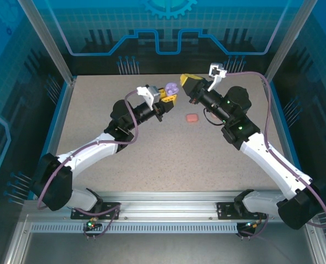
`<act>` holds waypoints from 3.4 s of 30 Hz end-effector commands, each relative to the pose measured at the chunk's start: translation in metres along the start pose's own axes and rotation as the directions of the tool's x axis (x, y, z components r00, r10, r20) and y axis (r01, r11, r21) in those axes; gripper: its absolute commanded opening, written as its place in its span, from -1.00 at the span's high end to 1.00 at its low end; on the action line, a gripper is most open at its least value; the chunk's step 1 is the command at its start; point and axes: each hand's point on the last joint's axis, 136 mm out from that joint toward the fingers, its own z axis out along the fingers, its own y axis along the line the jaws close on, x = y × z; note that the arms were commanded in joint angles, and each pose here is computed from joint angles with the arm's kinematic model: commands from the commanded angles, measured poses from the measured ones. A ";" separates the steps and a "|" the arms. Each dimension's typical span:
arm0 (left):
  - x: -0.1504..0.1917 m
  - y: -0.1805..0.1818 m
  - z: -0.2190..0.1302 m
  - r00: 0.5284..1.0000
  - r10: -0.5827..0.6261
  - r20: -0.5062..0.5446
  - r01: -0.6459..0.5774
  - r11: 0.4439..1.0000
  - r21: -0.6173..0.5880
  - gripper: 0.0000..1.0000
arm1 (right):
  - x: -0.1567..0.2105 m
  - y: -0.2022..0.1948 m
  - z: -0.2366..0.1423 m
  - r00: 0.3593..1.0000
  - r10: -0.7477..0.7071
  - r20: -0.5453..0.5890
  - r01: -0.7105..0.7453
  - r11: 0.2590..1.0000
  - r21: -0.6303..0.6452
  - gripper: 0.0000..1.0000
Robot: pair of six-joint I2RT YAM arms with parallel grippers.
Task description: Insert the wireless bluetooth earbuds into the charging case
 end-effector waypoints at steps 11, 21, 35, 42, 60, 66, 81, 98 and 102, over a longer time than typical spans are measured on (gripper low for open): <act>-0.024 -0.007 0.007 0.997 0.048 0.052 -0.049 0.999 0.024 1.00 | 0.020 0.004 0.008 0.999 0.027 -0.033 -0.028 0.999 -0.030 0.75; -0.024 -0.005 0.007 0.998 0.053 0.046 -0.054 0.998 0.011 1.00 | 0.029 -0.001 0.008 0.998 0.031 -0.053 -0.032 0.999 -0.016 0.76; -0.028 -0.003 0.005 0.997 0.057 0.047 -0.057 0.998 -0.003 1.00 | 0.037 -0.009 0.006 0.997 0.024 -0.070 -0.023 1.000 0.009 0.78; -0.029 -0.001 0.005 0.998 0.055 0.039 -0.055 0.998 -0.016 1.00 | 0.048 -0.009 0.003 0.993 0.002 -0.120 -0.002 1.000 -0.001 0.78; -0.006 0.002 0.008 1.000 0.009 -0.010 -0.009 1.000 -0.020 1.00 | -0.008 0.005 -0.007 0.999 -0.024 -0.034 0.024 1.000 0.007 -0.44; 0.021 0.001 0.002 0.997 -0.004 -0.071 0.002 1.000 -0.025 1.00 | -0.024 -0.011 -0.017 0.995 -0.020 -0.098 0.032 0.992 0.119 -0.51; 0.083 -0.019 -0.025 0.974 0.001 -0.225 0.011 0.999 0.052 1.00 | 0.080 -0.118 0.011 0.760 0.211 -0.614 0.092 0.901 0.423 -0.44; 0.088 -0.018 -0.021 0.974 -0.026 -0.227 0.038 0.998 0.048 1.00 | 0.147 -0.121 0.012 0.601 0.284 -0.747 0.058 0.917 0.395 -0.22; 0.088 -0.010 -0.016 0.973 -0.035 -0.229 0.039 0.999 0.012 1.00 | 0.145 -0.108 -0.004 0.599 0.268 -0.754 0.062 0.924 0.377 -0.17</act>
